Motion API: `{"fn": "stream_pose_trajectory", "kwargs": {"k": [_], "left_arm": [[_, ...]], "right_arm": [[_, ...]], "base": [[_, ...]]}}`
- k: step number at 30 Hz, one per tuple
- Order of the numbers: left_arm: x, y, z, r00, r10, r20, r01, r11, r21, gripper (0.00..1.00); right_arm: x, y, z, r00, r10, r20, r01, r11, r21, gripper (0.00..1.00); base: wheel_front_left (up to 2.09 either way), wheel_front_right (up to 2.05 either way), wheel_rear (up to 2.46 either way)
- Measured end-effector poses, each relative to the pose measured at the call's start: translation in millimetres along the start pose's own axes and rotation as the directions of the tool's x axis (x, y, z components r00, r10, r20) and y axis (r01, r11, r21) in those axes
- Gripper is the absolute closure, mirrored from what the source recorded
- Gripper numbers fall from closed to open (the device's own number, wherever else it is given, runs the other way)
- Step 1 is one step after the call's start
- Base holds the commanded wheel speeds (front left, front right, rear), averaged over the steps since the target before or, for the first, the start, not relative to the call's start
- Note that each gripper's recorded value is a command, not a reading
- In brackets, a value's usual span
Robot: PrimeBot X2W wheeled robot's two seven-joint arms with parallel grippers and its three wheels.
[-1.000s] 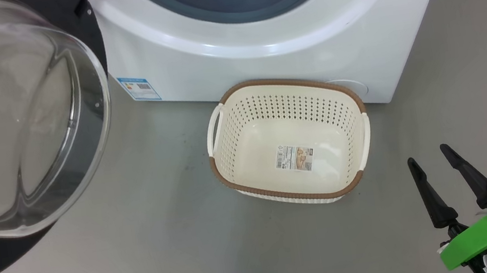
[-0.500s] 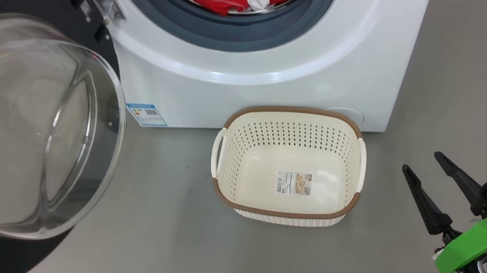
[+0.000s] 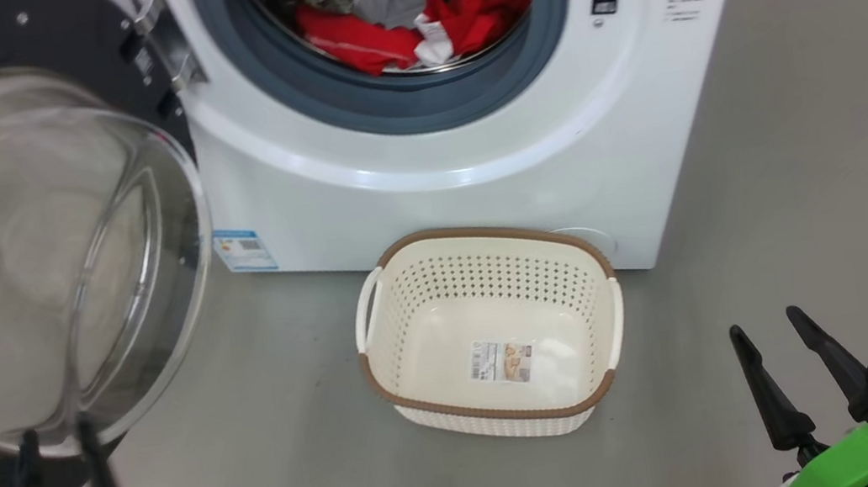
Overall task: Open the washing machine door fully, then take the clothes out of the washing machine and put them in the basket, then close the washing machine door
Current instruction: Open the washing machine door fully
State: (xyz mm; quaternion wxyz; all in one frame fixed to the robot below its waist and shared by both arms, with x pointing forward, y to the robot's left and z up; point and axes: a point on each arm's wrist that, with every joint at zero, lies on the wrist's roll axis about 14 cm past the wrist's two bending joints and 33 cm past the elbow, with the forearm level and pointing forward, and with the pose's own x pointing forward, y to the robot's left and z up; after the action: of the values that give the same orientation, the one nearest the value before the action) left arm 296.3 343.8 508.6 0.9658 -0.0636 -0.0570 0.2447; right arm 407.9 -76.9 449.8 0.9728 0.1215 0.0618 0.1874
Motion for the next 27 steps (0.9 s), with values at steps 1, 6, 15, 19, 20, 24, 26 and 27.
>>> {"fn": "stream_pose_trajectory", "kwargs": {"k": [1, 6, 15, 19, 20, 24, 26, 27], "left_arm": [[-1.6, -5.1, -2.1, 1.0, -0.017, -0.006, 0.017, 1.0, -0.002, 0.01], [-8.2, -40.2, -14.7, 0.991, -0.128, -0.042, 0.128, 0.992, -0.015, 0.0], [-8.7, -111.6, -19.5, 0.934, -0.353, -0.048, 0.35, 0.935, -0.06, 0.0], [-8.5, -132.4, -23.2, 0.909, -0.413, -0.056, 0.409, 0.91, -0.072, 0.0], [-8.9, -137.8, -24.1, 0.903, -0.427, -0.057, 0.422, 0.903, -0.078, 0.0], [-11.6, -157.6, -30.5, 0.877, -0.476, -0.071, 0.468, 0.878, -0.102, 0.0], [-13.8, -166.5, -33.6, 0.864, -0.497, -0.078, 0.487, 0.866, -0.117, 0.0], [-14.0, -168.8, -34.6, 0.861, -0.502, -0.08, 0.491, 0.863, -0.121, 0.0]], "right_arm": [[-3.4, -3.2, 0.2, 1.0, -0.013, 0.001, 0.013, 1.0, 0.001, 0.0], [-17.3, -18.7, 6.1, 0.997, -0.071, 0.02, 0.071, 0.997, 0.007, 0.0], [-47.2, -59.3, 19.3, 0.975, -0.211, 0.064, 0.21, 0.978, 0.011, 0.0], [-58.9, -73.5, 23.2, 0.962, -0.263, 0.079, 0.262, 0.965, 0.018, 0.0], [-61.8, -77.0, 23.9, 0.958, -0.276, 0.082, 0.275, 0.961, 0.02, 0.0], [-72.7, -89.9, 27.2, 0.942, -0.322, 0.094, 0.321, 0.947, 0.024, 0.0], [-77.7, -96.7, 29.3, 0.933, -0.345, 0.102, 0.344, 0.939, 0.026, 0.0], [-79.8, -98.9, 29.5, 0.93, -0.352, 0.102, 0.352, 0.936, 0.026, 0.0]], "base": [[0.0, 0.0, 0.0], [0.0, 0.0, 0.0], [0.0, 0.0, 0.0], [0.0, 0.0, 0.0], [0.0, 0.0, 0.0], [0.0, 0.0, 0.0], [0.0, 0.0, 0.0], [0.0, 0.0, 0.0]]}}
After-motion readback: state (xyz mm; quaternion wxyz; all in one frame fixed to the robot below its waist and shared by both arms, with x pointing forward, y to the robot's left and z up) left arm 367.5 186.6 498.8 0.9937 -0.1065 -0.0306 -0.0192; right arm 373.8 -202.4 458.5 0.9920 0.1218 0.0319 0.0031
